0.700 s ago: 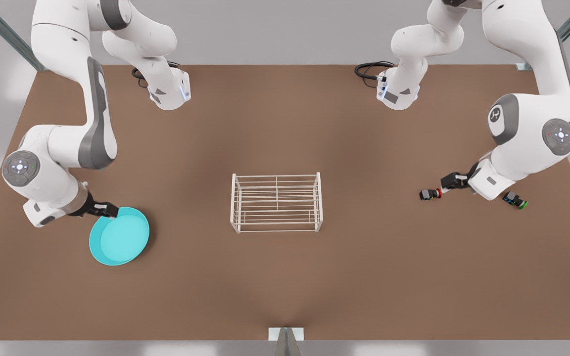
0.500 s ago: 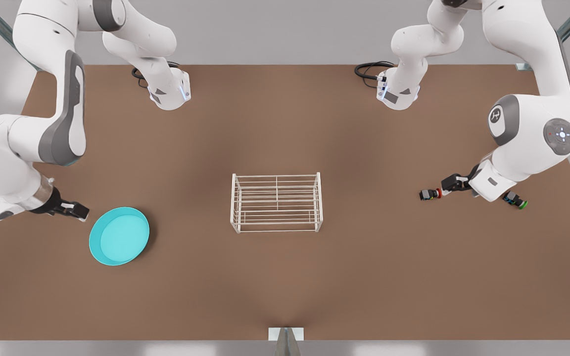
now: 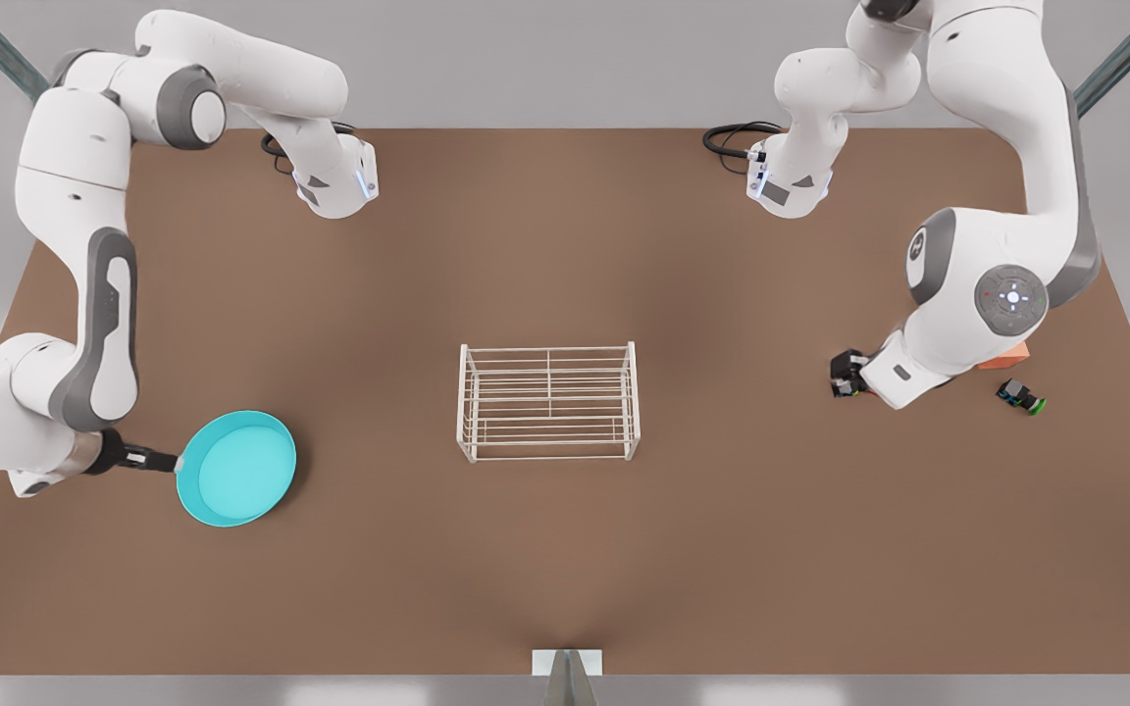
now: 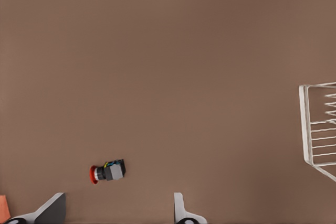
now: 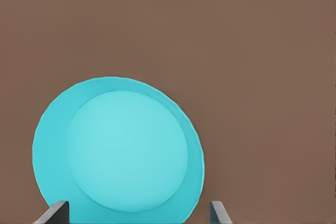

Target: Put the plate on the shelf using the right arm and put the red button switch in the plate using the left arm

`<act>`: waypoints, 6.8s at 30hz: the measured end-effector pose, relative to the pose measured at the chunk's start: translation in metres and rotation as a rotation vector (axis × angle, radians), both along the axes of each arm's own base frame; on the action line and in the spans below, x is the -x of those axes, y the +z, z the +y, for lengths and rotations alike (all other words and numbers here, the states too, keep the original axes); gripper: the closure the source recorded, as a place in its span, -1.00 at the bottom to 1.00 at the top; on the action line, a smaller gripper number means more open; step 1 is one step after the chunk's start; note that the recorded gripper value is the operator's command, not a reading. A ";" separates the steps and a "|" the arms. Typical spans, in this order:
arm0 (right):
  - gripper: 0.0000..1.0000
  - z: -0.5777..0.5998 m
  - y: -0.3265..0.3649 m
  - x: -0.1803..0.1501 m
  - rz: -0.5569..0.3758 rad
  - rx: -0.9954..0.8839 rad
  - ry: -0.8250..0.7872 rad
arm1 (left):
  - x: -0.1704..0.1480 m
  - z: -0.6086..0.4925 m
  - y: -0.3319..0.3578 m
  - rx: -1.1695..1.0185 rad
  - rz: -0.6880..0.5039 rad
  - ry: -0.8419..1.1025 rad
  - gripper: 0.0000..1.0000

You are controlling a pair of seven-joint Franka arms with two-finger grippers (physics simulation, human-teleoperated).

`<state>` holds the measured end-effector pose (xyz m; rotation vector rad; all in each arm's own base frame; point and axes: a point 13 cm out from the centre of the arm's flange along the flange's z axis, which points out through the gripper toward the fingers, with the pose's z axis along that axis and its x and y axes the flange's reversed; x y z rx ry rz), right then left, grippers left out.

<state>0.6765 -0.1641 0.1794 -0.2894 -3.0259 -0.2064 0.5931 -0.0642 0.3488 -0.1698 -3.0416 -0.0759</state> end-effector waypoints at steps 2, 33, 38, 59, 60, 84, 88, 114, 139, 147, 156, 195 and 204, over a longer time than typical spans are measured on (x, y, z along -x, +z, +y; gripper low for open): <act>-1.00 -0.010 -0.014 -0.012 -0.046 -0.003 0.041 | 0.003 0.007 0.004 -0.020 0.004 0.011 -1.00; -0.81 -0.020 -0.135 0.006 -0.102 -0.084 0.435 | 0.024 -0.001 -0.071 -0.075 0.150 1.121 -1.00; -0.51 -0.017 -0.130 0.004 -0.106 -0.090 0.436 | 0.011 0.043 -0.112 -0.175 0.054 1.196 -1.00; 0.45 -0.022 -0.131 0.013 -0.080 -0.112 0.420 | 0.064 0.065 -0.236 -0.147 -0.127 1.523 -1.00; 0.56 -0.022 -0.131 0.013 -0.080 -0.114 0.421 | 0.061 0.069 -0.241 -0.134 -0.134 1.547 -1.00; 0.63 0.058 -0.025 0.007 -0.097 -0.258 0.502 | 0.095 0.098 -0.305 -0.045 -0.237 1.679 -1.00; 0.63 0.113 0.006 0.008 -0.095 -0.323 0.565 | 0.097 0.101 -0.311 -0.048 -0.239 1.688 -1.00; 0.62 0.539 0.068 0.093 0.048 -0.385 0.827 | 0.109 0.109 -0.324 -0.107 -0.233 1.678 -0.29; -1.00 0.213 0.171 0.025 0.007 0.135 0.325 | -0.028 -0.107 -0.119 0.106 -0.274 1.549 0.39; -1.00 0.146 0.174 0.074 0.001 0.190 0.218 | -0.006 -0.276 -0.049 0.183 -0.060 1.561 0.39; -1.00 0.145 0.176 0.067 -0.025 0.200 0.199 | 0.019 -0.395 -0.066 0.312 0.033 1.559 0.35; -1.00 0.143 0.174 0.065 -0.028 0.204 0.168 | -0.002 0.013 0.044 -0.027 -0.001 0.690 -1.00; -1.00 0.143 0.173 0.066 -0.025 0.205 0.167 | -0.015 0.011 0.051 -0.006 0.038 0.422 -1.00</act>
